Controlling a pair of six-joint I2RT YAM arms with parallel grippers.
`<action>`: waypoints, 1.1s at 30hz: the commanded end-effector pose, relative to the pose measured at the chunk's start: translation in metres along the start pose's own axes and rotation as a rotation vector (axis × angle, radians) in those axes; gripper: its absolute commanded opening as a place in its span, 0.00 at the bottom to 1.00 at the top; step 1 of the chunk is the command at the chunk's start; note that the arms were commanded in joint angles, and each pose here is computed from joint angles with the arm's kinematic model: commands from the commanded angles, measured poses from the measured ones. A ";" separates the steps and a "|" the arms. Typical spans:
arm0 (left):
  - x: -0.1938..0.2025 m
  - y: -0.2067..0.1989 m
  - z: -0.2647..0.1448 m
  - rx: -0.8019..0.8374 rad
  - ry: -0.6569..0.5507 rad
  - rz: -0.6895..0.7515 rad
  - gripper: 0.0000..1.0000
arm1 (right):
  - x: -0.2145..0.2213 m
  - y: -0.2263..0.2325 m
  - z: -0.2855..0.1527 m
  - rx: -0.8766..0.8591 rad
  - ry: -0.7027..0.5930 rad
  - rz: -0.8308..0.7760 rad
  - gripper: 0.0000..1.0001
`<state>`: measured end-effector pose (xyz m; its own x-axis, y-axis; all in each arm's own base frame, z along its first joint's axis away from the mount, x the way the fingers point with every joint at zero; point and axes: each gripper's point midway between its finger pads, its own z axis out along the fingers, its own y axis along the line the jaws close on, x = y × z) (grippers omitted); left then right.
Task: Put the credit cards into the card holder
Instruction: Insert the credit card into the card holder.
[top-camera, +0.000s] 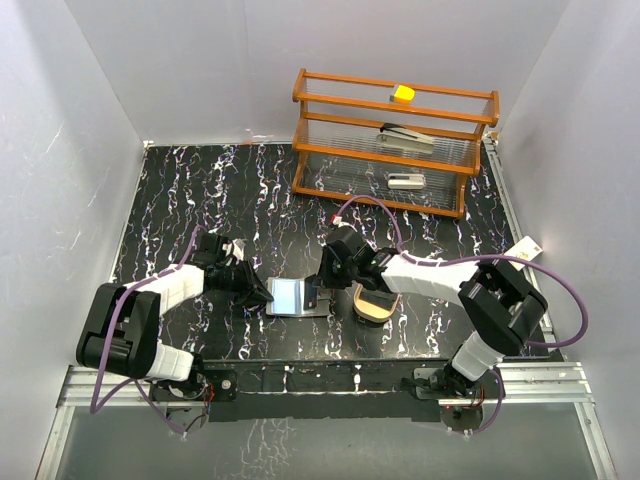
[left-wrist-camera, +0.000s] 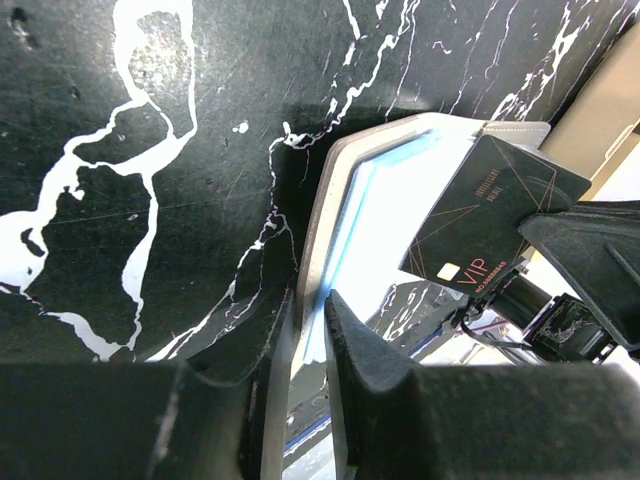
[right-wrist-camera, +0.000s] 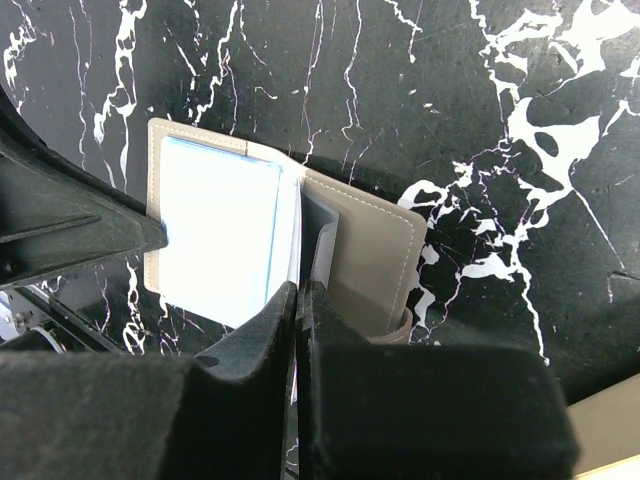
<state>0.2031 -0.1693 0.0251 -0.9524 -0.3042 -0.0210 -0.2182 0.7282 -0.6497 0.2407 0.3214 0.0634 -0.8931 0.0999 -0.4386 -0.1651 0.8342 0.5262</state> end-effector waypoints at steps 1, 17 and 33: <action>-0.002 -0.002 -0.003 -0.020 0.002 0.009 0.14 | -0.005 -0.006 0.003 0.013 -0.019 -0.015 0.00; 0.001 0.004 0.001 -0.040 0.015 0.003 0.00 | -0.010 0.025 -0.011 -0.142 -0.019 -0.031 0.00; 0.005 0.009 0.005 -0.071 0.029 0.008 0.00 | -0.008 0.041 -0.002 -0.215 0.033 0.074 0.00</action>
<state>0.1989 -0.1695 0.0172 -0.9564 -0.2921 -0.0031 -0.2273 0.7509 -0.6200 0.2317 0.3425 0.0786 -0.9235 0.0948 -0.3716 -0.1889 0.7307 0.6560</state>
